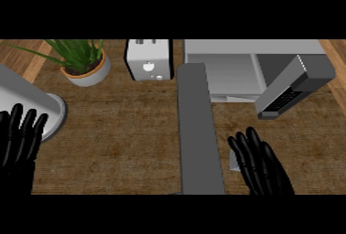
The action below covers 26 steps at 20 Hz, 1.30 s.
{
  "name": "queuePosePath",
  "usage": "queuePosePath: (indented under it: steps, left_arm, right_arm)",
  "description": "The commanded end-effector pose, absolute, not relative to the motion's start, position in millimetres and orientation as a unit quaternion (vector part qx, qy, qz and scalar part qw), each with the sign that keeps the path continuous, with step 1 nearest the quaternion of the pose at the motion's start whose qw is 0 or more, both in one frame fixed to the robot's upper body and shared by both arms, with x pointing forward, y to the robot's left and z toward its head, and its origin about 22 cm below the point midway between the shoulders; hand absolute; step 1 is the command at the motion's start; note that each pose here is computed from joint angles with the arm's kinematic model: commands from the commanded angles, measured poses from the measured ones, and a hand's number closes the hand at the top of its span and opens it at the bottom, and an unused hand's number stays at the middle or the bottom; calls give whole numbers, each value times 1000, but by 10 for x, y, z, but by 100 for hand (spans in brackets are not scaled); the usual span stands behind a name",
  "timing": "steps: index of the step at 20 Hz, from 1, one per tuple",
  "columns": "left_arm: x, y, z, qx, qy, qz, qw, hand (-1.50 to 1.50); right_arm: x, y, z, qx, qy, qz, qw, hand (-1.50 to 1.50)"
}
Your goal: Pick up the milk, place it into the microwave and close the microwave
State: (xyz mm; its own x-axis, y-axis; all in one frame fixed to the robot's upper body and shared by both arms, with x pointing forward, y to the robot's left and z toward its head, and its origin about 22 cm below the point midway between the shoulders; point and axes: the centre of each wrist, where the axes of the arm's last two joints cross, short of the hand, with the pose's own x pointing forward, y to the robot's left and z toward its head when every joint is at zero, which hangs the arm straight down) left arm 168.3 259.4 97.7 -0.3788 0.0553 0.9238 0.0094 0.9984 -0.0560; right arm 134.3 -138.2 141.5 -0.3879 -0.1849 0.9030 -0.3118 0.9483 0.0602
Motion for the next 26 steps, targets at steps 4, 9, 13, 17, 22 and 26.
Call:
queuePosePath:
  steps: [4,9,13,17,22,26]
  left_arm:
    - [1803,2608,848,-12,-829,25,558,-150]
    - [1557,2760,982,-29,-831,22,555,-150]
    - [1332,2714,825,-26,-831,21,556,-150]
    - [1330,2674,656,-25,-832,24,554,-150]
    - [1284,2791,852,-22,-832,20,554,-150]
    - [1365,2845,698,-30,-829,18,558,-150]
  right_arm:
    - [1453,-1514,1370,86,-835,45,541,-150]
    - [1434,-1487,1012,65,-823,31,564,-150]
    - [1815,-1792,1000,60,-816,4,574,-150]
    - [1544,-1648,763,34,-796,9,604,-150]
    - [1665,-2208,307,12,-791,6,612,-150]
    - [1753,-2166,53,-1,-795,-1,606,-150]
